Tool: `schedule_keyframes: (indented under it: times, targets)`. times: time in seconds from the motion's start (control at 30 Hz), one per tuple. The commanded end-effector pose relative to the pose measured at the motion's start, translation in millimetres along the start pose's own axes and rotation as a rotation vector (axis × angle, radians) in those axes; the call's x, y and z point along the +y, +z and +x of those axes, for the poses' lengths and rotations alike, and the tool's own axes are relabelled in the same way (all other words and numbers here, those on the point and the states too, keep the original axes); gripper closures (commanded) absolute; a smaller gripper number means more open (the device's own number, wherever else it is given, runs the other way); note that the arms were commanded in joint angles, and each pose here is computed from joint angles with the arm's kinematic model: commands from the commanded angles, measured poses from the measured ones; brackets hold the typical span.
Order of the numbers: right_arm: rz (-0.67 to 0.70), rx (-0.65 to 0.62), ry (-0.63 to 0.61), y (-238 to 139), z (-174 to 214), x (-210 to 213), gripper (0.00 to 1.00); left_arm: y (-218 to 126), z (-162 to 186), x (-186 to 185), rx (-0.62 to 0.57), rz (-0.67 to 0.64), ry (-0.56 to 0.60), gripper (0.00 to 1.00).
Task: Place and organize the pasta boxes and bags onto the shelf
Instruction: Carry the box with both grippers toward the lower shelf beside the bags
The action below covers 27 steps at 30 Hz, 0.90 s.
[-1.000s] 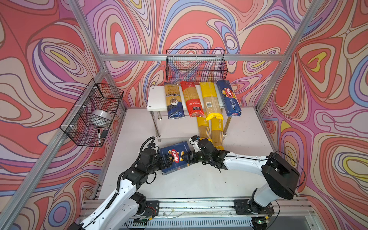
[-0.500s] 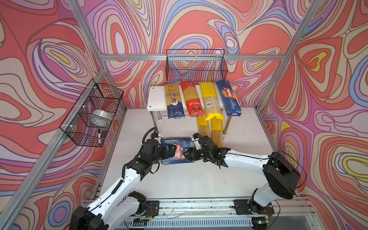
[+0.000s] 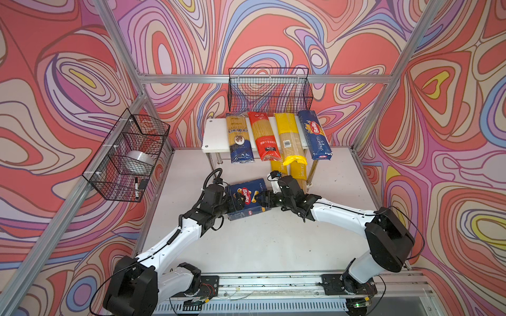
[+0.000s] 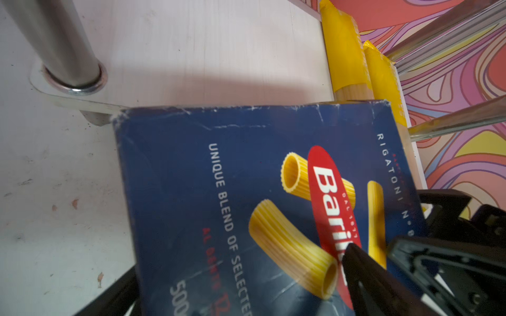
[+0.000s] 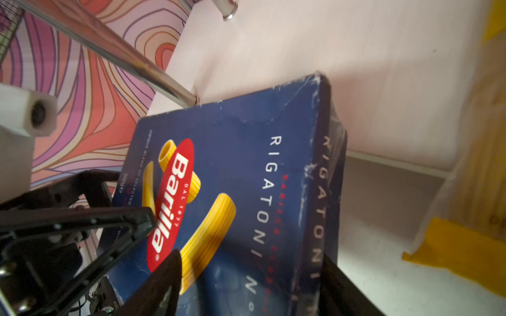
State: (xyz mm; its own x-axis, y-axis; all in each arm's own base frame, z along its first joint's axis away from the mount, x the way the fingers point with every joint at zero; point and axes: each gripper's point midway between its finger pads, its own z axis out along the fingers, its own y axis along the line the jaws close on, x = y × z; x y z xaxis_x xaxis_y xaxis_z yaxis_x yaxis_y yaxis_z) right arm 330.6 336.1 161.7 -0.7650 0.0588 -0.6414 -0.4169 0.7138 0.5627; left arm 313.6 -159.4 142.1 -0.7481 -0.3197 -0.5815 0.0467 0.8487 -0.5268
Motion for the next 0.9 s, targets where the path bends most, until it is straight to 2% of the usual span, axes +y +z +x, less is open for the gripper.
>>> schedule_keyframes:
  times: [0.0,0.63,0.87]
  targets:
    - [-0.3,-0.098,-0.101,-10.1,-37.9,80.4,0.24,-15.9,-36.1,-74.7,-0.069,0.263,0.088,0.0]
    - [-0.319,-0.094,-0.067,9.9,-52.0,65.2,0.24,12.6,-76.8,-81.1,-0.073,0.263,0.048,0.0]
    - [-0.326,-0.106,-0.049,18.0,-64.1,60.5,0.24,21.3,-89.0,-72.9,-0.084,0.241,0.026,0.0]
